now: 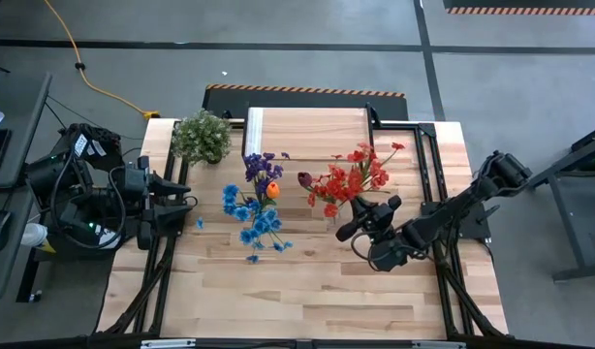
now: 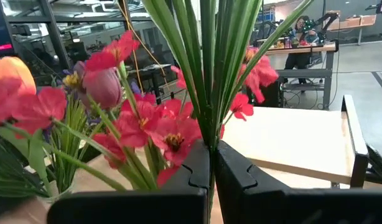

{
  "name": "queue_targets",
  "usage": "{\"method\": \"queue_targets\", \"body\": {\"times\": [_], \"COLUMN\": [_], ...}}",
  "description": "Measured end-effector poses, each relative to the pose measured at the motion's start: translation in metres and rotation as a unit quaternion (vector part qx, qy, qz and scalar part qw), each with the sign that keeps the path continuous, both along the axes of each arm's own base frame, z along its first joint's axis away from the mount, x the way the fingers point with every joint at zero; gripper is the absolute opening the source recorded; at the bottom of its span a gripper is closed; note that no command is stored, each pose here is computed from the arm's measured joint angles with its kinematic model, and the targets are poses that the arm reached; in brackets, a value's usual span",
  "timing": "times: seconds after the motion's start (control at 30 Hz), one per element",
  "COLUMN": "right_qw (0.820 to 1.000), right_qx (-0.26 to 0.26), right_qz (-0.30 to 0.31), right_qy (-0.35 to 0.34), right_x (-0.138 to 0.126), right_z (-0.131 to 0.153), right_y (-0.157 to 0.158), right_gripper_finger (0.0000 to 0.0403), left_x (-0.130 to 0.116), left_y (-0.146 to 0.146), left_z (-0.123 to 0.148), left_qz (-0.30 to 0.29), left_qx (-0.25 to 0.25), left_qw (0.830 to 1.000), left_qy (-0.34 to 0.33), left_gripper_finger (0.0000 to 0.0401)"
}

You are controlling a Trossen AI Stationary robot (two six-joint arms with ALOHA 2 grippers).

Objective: Pick and place flowers into a vace then onto a shelf
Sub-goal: Put the red flowers into the right transparent vase

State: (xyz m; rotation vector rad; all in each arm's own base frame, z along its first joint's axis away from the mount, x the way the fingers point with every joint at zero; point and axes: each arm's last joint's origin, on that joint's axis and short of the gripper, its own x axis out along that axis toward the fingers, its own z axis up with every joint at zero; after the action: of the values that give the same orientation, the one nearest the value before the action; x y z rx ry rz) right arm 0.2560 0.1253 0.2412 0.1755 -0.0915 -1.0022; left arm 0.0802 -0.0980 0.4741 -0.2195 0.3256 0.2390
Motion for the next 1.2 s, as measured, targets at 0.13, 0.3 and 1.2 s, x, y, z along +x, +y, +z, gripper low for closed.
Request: {"method": "queue_targets", "body": {"times": [0.13,0.3,1.2], "right_qw": [1.000,1.000,0.998], "right_qx": [-0.004,-0.015,-0.014], "right_qz": [-0.001,-0.004,0.017], "right_qy": [0.007,0.021,0.062], "right_x": [0.003,0.004,0.006], "right_z": [-0.008,-0.010,-0.018], "right_y": [0.002,0.002,-0.007], "right_gripper_finger": [0.0000,0.0000,0.0025], "left_x": [0.000,0.000,0.000], "left_y": [0.000,0.000,0.000], "left_z": [0.000,0.000,0.000], "left_qz": [0.000,0.000,-0.002], "left_qx": [0.000,0.000,-0.001], "left_qw": [1.000,1.000,1.000], "left_qy": [0.000,0.000,0.002], "left_gripper_finger": [0.0232,0.0232,0.0232]}}
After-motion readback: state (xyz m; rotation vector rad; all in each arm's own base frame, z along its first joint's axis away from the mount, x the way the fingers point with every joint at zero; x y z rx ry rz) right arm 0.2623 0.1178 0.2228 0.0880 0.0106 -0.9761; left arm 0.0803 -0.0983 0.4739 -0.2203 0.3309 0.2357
